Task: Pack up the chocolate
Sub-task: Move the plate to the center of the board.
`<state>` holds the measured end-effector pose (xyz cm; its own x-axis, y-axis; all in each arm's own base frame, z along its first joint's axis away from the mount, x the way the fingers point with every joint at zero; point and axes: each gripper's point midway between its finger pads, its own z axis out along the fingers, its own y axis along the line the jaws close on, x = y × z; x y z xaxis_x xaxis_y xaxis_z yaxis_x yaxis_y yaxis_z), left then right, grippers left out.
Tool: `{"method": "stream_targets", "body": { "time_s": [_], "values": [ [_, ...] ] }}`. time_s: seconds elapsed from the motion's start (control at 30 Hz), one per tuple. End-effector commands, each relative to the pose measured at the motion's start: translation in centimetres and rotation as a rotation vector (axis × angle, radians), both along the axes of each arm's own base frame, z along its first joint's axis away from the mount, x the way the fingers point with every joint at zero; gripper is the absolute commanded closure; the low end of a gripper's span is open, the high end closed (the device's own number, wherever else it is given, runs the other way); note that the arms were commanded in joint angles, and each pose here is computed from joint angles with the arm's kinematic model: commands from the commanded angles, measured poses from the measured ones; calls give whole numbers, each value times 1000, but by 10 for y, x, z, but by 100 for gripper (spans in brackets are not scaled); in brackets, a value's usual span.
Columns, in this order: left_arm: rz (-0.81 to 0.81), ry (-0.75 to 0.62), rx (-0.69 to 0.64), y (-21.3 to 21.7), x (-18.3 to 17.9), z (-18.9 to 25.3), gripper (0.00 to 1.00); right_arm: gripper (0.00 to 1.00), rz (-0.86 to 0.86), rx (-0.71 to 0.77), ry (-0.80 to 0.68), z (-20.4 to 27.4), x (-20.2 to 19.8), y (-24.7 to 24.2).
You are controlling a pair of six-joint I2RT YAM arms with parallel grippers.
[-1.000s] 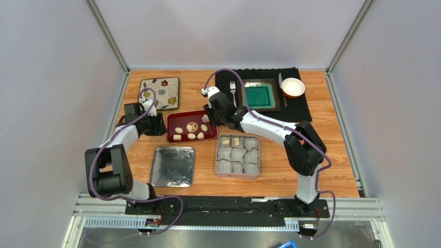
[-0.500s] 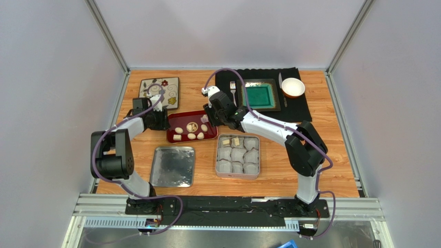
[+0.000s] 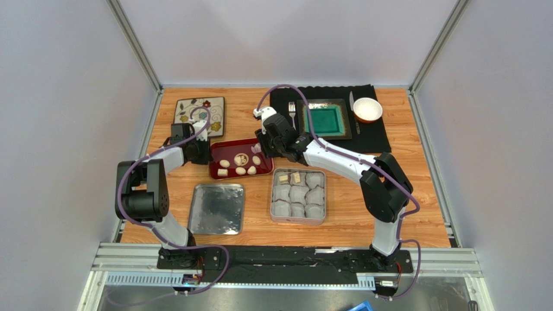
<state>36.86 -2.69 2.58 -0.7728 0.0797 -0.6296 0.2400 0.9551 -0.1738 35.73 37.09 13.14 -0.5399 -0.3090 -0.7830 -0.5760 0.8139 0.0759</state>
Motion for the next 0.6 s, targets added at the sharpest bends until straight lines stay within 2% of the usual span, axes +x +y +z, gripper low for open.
{"method": "stream_targets", "body": {
  "time_s": [0.0,0.27,0.57],
  "values": [
    [-45,-32,18,-2,-2,2,75,64,-17,54,-64,31,7,2],
    [-86,-21,19,-5,-13,-2,81,63,-30,45,-74,31,14,0],
    [-77,-18,25,-4,-20,1,80,63,-19,65,-19,24,-1,-3]
  ]
}}
